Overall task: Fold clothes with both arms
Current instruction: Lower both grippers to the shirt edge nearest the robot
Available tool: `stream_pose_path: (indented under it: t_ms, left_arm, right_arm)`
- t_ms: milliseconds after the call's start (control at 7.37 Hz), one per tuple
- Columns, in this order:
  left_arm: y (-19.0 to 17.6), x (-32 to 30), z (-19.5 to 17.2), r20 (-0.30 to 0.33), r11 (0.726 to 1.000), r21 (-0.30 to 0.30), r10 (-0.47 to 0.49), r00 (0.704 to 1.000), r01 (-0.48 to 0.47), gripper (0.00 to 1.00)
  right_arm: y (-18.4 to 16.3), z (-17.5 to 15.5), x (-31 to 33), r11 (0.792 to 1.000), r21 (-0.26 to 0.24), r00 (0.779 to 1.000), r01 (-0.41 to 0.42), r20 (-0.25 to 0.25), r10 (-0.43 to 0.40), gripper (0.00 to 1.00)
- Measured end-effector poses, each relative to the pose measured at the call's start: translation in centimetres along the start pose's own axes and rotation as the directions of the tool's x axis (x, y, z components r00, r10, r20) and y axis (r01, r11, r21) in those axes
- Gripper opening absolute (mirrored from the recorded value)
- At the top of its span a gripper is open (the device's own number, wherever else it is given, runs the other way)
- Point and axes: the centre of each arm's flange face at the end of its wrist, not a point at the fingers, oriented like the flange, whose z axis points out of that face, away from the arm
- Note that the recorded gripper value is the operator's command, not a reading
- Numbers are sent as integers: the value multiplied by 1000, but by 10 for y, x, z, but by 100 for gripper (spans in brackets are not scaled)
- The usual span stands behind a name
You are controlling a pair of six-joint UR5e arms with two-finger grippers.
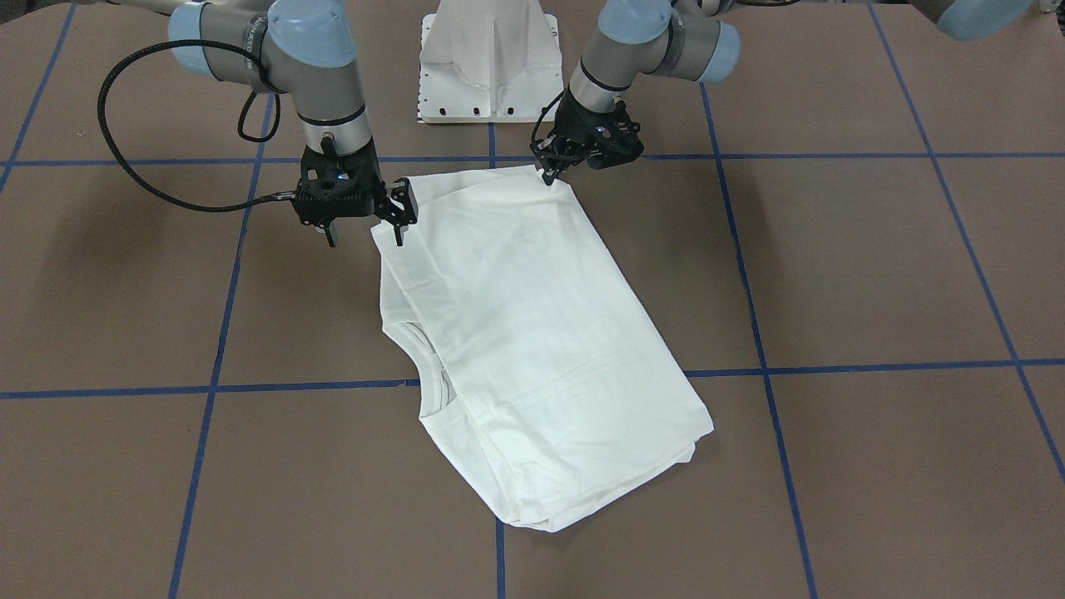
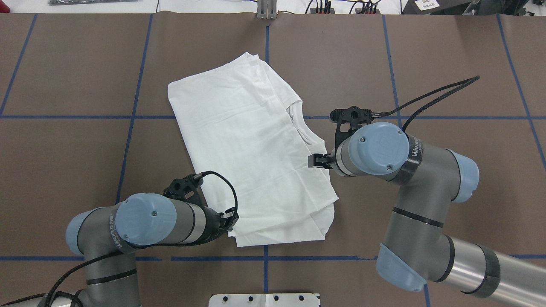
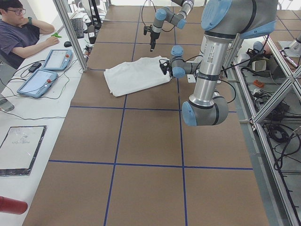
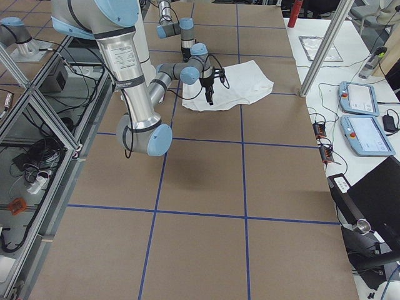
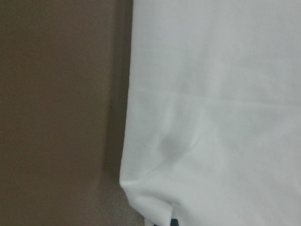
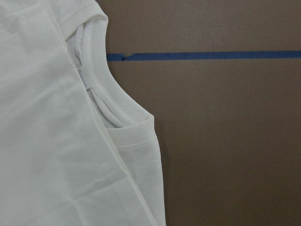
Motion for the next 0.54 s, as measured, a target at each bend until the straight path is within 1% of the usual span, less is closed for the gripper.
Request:
stream_pose_path:
  t_ms: [136, 271, 543]
  left_arm:
    - [-7, 0, -7, -7, 1000, 8, 21, 1000, -20, 0]
    - [-12, -8, -16, -8, 999, 12, 38, 999, -38, 0]
    - [-15, -31, -38, -6, 997, 11, 71, 997, -71, 0]
  right_arm:
    - [13, -1, -6, 998, -13, 998, -69, 9, 69, 100]
    - [25, -3, -8, 993, -25, 993, -119, 12, 119, 100]
    - [50, 2, -7, 985, -38, 986, -166, -1, 166, 100]
